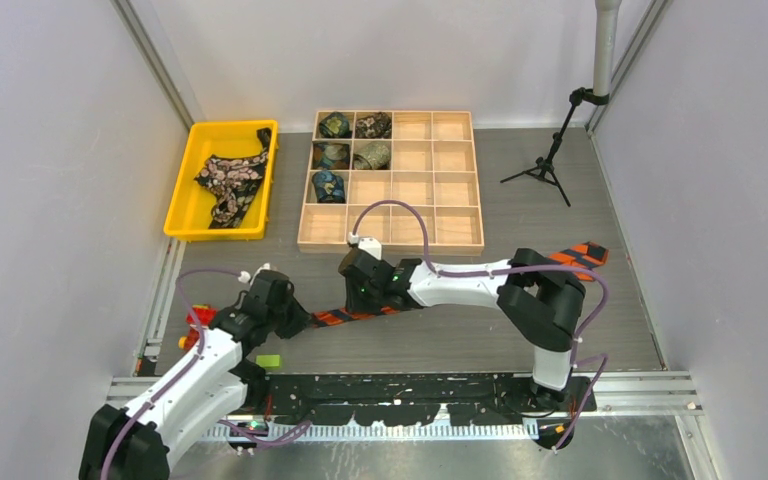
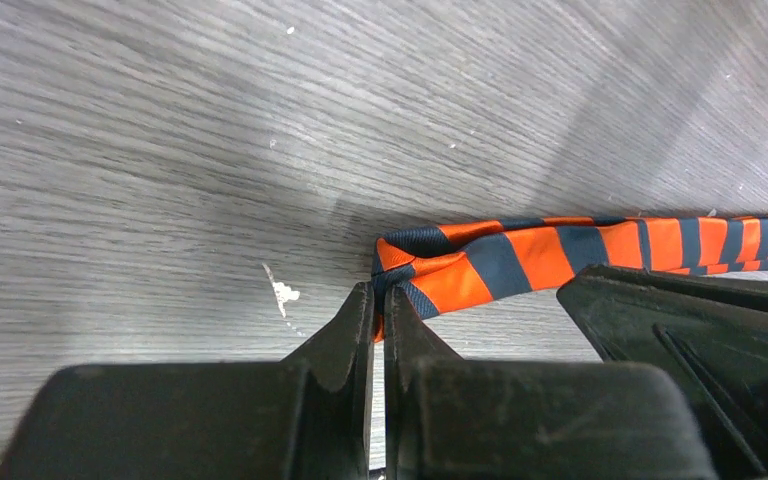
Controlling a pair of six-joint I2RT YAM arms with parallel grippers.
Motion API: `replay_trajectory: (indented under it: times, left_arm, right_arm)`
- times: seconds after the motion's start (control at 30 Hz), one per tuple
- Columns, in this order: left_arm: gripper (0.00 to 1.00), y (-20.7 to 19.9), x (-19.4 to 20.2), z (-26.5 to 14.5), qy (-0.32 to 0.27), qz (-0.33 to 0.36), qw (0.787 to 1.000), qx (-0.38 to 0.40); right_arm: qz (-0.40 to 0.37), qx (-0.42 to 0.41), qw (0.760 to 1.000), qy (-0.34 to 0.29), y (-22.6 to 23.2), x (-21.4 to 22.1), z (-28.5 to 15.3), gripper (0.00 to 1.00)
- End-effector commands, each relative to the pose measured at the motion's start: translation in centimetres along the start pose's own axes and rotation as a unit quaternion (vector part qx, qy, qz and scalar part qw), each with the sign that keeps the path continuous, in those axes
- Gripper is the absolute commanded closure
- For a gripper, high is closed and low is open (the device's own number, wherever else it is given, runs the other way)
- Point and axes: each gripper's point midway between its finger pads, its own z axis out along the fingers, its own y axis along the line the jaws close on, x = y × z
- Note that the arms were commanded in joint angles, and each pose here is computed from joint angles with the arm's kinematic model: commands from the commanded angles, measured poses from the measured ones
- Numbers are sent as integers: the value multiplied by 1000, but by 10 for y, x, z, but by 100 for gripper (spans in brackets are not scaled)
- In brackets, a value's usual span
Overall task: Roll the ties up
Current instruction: Roll the tie at the center of the board.
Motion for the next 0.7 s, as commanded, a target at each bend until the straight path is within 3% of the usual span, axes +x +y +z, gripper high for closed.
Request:
replay_trajectory:
  times: [0.0,0.67]
  left_arm:
    - [100,-5,-20,-16,-35,47,998,-10]
    - [100,-17,-29,-31,-37,65,997,-7]
  right_arm:
    - [-9,-49,998,-42,41,-32,-36,70]
    - [20,-111,993,15,87,-4,29,82]
